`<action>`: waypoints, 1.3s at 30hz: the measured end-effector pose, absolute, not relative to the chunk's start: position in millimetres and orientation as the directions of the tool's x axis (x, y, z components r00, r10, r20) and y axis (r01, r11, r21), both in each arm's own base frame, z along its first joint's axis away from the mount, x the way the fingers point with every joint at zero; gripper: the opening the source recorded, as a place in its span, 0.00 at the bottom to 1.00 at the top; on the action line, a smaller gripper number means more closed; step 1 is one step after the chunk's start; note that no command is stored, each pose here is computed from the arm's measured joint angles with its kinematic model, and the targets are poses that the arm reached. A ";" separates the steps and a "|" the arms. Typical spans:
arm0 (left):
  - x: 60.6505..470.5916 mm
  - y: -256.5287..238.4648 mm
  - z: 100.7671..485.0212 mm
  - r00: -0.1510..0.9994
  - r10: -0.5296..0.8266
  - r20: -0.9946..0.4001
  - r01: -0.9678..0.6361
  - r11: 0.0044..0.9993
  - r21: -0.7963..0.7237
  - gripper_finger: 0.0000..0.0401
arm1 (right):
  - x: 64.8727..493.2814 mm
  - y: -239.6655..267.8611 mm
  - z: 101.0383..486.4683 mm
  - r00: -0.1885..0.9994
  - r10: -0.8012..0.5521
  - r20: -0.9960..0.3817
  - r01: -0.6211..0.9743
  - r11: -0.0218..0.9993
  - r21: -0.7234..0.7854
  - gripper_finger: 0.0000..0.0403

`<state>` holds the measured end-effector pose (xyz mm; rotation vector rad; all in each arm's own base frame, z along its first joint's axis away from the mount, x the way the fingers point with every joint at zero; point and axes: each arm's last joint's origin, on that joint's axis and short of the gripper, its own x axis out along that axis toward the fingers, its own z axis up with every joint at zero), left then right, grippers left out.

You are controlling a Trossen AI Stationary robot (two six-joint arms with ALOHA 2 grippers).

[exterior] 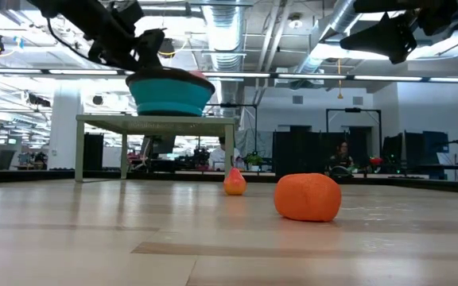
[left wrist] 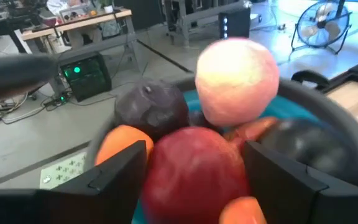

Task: Pick & Place Fruit
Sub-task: Put the orange pear into the blue strainer bowl on the shelf

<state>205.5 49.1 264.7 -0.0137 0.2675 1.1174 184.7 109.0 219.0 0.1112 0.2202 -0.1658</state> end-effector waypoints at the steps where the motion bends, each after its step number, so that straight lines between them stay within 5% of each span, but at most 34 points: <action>1: 204.1 48.8 266.6 0.415 0.884 -0.214 -0.888 0.445 0.118 0.67 | 184.6 108.9 219.1 0.962 -0.151 -0.226 0.175 0.980 0.092 0.82; 12: 179.5 42.5 293.6 0.539 0.829 -0.150 -0.839 0.545 -0.005 0.71 | 184.6 108.8 218.7 0.962 -0.152 -0.229 0.176 0.980 0.089 0.82; 19: 185.3 7.9 295.2 0.805 0.568 -0.171 -0.579 0.815 -0.020 0.64 | 188.0 112.2 212.3 0.959 -0.118 -0.257 0.135 0.990 0.049 0.82; 24: 196.2 -31.7 283.6 0.888 0.403 -0.222 -0.410 0.912 0.015 0.55 | 206.5 115.1 186.7 0.937 -0.100 -0.335 0.125 0.991 0.054 0.82; 33: 207.8 -103.9 242.3 0.910 0.194 -0.365 -0.237 0.968 -0.077 0.46 | 269.9 76.0 130.3 0.841 -0.150 -0.520 0.177 0.984 0.003 0.82; 39: 217.6 -136.9 192.8 0.851 0.255 -0.459 -0.324 0.943 -0.078 0.42 | 303.2 48.8 95.9 0.858 -0.219 -0.465 0.251 0.968 0.009 0.82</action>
